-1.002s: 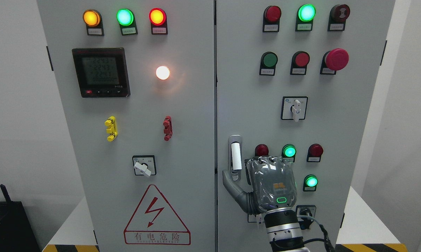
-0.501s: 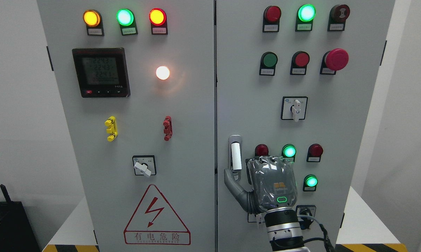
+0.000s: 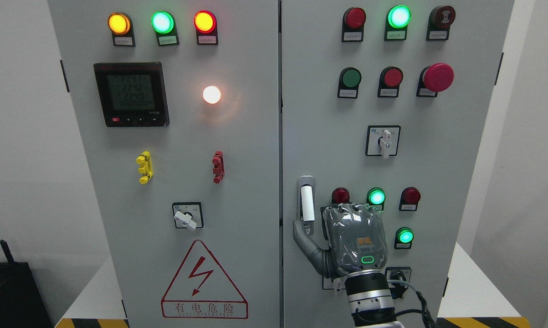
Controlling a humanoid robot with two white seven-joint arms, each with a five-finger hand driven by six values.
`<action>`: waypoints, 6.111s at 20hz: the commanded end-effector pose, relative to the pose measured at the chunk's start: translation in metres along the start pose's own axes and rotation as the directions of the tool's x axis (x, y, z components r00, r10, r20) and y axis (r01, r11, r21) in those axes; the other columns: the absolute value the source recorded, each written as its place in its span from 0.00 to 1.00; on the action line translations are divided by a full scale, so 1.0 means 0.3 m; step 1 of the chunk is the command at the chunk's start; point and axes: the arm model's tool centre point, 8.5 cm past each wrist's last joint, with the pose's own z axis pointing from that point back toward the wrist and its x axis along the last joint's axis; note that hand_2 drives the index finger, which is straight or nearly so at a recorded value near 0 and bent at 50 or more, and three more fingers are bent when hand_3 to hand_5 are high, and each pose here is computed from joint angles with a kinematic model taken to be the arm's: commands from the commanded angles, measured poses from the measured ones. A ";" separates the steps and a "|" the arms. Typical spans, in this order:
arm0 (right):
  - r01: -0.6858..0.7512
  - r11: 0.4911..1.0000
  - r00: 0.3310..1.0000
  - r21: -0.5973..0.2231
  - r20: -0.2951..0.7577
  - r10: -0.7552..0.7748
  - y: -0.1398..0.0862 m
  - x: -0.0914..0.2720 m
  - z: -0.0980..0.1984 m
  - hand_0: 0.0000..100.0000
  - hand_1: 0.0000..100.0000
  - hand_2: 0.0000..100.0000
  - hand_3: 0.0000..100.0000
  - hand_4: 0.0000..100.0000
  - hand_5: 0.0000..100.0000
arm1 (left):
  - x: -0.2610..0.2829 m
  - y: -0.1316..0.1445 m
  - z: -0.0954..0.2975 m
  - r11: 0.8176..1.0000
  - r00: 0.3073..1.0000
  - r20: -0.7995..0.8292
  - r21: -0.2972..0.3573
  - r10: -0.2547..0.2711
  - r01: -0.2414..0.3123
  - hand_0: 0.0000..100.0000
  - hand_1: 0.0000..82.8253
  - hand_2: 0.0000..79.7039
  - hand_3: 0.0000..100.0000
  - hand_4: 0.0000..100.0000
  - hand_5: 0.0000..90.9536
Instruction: Release door handle
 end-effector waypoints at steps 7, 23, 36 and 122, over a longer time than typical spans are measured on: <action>0.000 1.000 1.000 -0.005 -0.012 0.000 -0.003 -0.006 0.002 0.39 0.06 0.92 1.00 0.94 0.95 | -0.021 0.002 0.003 1.000 1.000 -0.015 0.004 0.013 -0.013 0.12 0.47 0.00 0.00 0.00 0.00; 0.008 1.000 1.000 -0.009 -0.025 -0.008 -0.005 -0.007 0.008 0.41 0.06 0.92 1.00 0.94 0.95 | -0.017 0.005 0.003 1.000 1.000 -0.015 0.005 0.013 -0.013 0.12 0.47 0.00 0.00 0.00 0.00; 0.005 1.000 0.999 -0.016 -0.038 -0.006 -0.012 -0.025 0.006 0.42 0.05 0.92 1.00 0.95 0.95 | -0.021 0.002 0.003 1.000 1.000 -0.015 0.004 0.013 -0.013 0.12 0.47 0.00 0.00 0.00 0.00; -0.021 0.998 0.996 -0.058 -0.093 0.016 -0.057 -0.109 -0.016 0.42 0.13 0.91 1.00 0.95 0.96 | -0.021 0.002 0.003 1.000 1.000 -0.017 0.004 0.013 -0.013 0.12 0.47 0.00 0.00 0.00 0.00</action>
